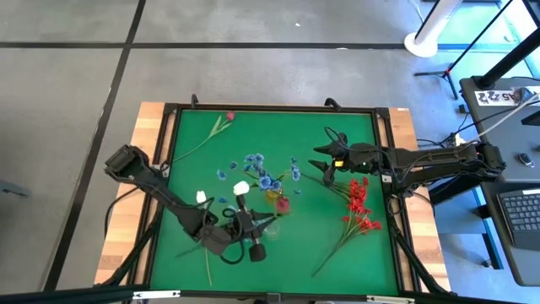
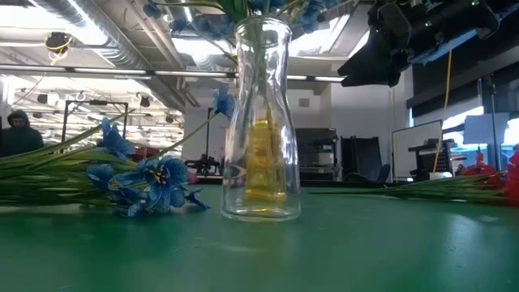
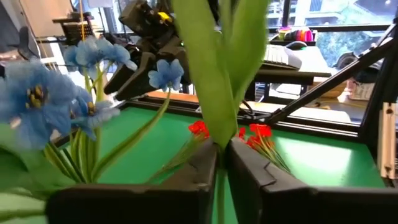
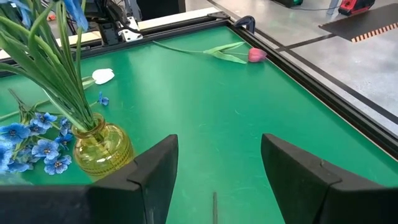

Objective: Sort flowers into vase by color
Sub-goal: Put the bottom pink flower into the transparent flower vase, then put the pink flower into the transparent flower vase

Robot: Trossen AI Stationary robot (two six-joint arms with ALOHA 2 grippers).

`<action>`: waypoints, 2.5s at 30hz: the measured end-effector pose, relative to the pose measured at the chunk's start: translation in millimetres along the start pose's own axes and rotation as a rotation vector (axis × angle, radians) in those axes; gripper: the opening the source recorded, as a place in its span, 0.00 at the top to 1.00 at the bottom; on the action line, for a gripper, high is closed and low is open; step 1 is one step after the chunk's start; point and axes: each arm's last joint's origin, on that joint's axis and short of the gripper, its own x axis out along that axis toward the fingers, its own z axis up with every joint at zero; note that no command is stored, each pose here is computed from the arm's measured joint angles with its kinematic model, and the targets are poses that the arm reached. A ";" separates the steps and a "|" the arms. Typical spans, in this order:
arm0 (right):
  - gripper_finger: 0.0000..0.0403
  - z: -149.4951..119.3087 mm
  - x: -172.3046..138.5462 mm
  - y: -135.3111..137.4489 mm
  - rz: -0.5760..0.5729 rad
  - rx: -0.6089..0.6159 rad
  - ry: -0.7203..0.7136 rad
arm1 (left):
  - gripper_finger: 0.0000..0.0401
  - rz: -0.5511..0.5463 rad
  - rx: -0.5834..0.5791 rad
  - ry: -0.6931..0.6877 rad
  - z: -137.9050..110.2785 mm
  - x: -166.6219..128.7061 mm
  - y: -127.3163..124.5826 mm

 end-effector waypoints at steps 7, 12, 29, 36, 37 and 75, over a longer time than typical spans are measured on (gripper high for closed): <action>0.43 -0.1 0.0 0.0 0.000 0.001 0.001 | 0.67 -0.027 0.044 0.003 12.8 -0.1 -4.4; 0.43 0.0 0.0 0.0 0.000 0.003 0.001 | 0.52 -0.052 0.043 -0.003 21.7 -0.7 -8.5; 0.43 -1.3 0.0 -0.3 -0.003 0.004 0.013 | 0.47 0.263 0.369 -0.010 158.0 -86.6 -33.1; 0.43 -1.4 0.0 -0.3 -0.003 0.011 0.014 | 0.50 0.257 0.221 -0.001 199.9 -97.3 43.5; 0.43 -1.3 0.0 -0.3 -0.003 0.011 0.014 | 0.51 0.238 0.183 0.016 204.1 -96.3 60.0; 0.43 -5.7 -0.2 -1.2 -0.012 -0.008 0.058 | 0.59 0.501 -0.298 0.965 -21.8 3.4 359.5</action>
